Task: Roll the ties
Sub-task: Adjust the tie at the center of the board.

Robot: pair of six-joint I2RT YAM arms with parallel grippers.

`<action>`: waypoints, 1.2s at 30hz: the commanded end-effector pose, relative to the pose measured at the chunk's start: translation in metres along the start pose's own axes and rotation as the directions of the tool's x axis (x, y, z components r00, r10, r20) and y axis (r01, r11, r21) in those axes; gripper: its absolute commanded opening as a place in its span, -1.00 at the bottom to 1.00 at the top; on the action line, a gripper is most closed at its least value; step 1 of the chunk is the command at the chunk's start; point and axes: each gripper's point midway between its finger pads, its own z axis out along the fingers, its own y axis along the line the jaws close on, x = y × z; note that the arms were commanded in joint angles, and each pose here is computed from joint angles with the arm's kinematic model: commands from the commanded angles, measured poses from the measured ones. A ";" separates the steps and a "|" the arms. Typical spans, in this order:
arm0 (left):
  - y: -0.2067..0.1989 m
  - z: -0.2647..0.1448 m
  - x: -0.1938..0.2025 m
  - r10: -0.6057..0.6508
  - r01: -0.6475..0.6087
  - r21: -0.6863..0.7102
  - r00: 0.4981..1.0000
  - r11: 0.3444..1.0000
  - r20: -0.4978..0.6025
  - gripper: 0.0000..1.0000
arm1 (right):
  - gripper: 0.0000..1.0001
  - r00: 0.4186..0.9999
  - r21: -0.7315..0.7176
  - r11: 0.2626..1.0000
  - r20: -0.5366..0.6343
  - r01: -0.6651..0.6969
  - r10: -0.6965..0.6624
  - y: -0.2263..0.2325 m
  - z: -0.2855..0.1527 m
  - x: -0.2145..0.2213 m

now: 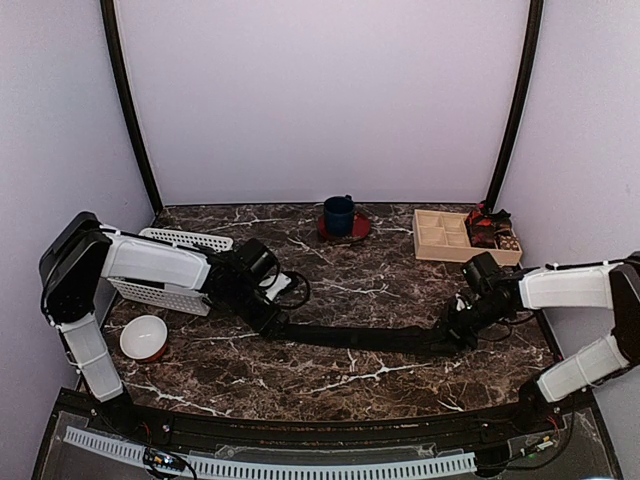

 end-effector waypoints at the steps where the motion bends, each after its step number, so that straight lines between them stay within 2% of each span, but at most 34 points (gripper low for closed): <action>1: -0.012 -0.014 0.038 -0.158 0.158 -0.006 0.986 0.987 -0.046 0.53 | -0.49 0.993 0.000 0.993 0.019 0.120 -0.120 0.014 0.009 -0.031; 7: -0.038 -0.017 0.068 -0.225 0.228 0.027 0.971 0.973 -0.075 0.53 | -0.49 0.979 0.009 0.979 0.003 0.204 -0.204 0.020 0.011 -0.054; 12: -0.055 -0.015 0.076 -0.162 0.165 0.022 0.982 0.986 -0.100 0.54 | -0.49 0.966 0.056 0.967 0.057 0.250 -0.253 0.030 -0.008 -0.070; 14: -0.056 -0.020 0.077 -0.130 0.132 0.013 0.988 0.991 -0.085 0.55 | -0.45 0.959 0.020 0.962 0.086 0.271 -0.271 0.041 -0.018 -0.069; 18: -0.046 -0.032 0.077 -0.096 0.095 -0.030 0.995 0.995 -0.021 0.64 | -0.20 0.944 -0.117 0.941 0.134 0.318 -0.302 0.073 -0.035 -0.059; 21: -0.044 -0.039 0.076 -0.080 0.080 -0.039 0.997 0.996 0.002 0.69 | -0.20 0.940 -0.131 0.934 0.129 0.333 -0.317 0.086 -0.029 -0.058; 28: -0.043 -0.040 0.074 -0.055 0.056 -0.035 0.998 0.998 0.026 0.71 | -0.26 0.917 -0.024 0.917 0.028 0.398 -0.397 0.086 0.011 -0.065; 36: -0.041 -0.037 0.066 -0.065 0.066 -0.054 0.998 0.996 0.016 0.69 | -0.27 0.892 0.095 0.887 -0.031 0.451 -0.450 0.070 0.029 -0.081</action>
